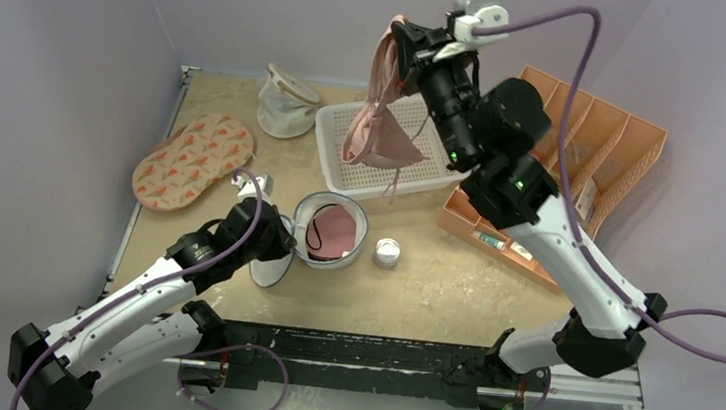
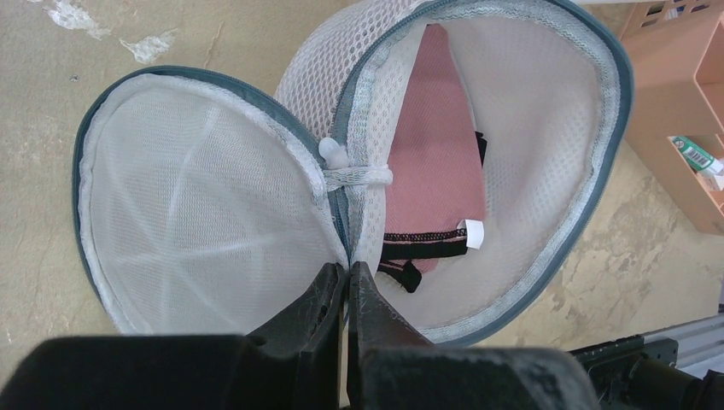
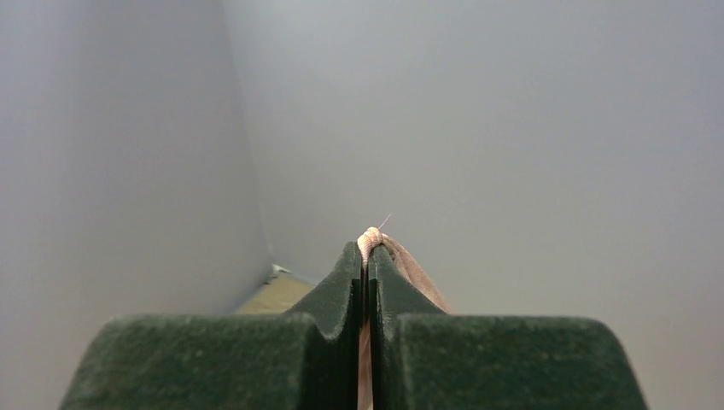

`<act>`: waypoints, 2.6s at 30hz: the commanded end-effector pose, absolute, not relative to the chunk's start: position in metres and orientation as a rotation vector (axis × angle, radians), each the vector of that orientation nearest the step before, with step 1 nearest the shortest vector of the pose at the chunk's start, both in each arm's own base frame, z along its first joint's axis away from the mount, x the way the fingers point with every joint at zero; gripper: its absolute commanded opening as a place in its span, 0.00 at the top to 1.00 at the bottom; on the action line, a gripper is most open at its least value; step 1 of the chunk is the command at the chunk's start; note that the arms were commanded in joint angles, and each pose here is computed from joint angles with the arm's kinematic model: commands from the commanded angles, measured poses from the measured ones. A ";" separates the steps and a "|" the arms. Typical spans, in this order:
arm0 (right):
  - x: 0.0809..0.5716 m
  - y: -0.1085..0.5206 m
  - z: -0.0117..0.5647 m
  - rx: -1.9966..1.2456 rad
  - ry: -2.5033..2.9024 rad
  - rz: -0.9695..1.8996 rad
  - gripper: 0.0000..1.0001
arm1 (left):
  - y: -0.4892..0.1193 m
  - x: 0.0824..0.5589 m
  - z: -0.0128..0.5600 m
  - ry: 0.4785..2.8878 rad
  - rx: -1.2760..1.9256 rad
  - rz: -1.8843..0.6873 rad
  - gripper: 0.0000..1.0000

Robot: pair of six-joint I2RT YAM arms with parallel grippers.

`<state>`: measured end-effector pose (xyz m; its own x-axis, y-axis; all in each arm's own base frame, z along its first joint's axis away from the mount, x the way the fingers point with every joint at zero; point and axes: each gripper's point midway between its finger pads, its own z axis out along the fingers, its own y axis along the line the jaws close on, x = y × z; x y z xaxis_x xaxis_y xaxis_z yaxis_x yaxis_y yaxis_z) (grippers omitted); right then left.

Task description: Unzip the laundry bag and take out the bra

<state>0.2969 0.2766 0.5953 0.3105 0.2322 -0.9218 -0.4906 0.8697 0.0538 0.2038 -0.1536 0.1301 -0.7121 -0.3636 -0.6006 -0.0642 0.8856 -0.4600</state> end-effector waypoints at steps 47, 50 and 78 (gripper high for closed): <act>0.485 0.267 0.133 -0.427 2.312 0.545 1.00 | -0.156 0.215 0.138 2.312 -0.321 -0.507 1.00; 0.473 0.271 0.124 -0.406 2.315 0.611 1.00 | -0.156 0.217 0.140 2.311 -0.327 -0.496 1.00; 0.346 0.267 0.203 -0.597 2.197 0.515 0.18 | -0.163 0.220 0.142 2.347 -0.280 -0.490 1.00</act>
<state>0.3874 0.2384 0.2026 -0.5884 -0.1935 -0.7851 -0.4802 0.8648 0.1468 0.2120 -0.1554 0.1241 -0.7462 -0.3226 -0.5823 -0.0940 0.9170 -0.3876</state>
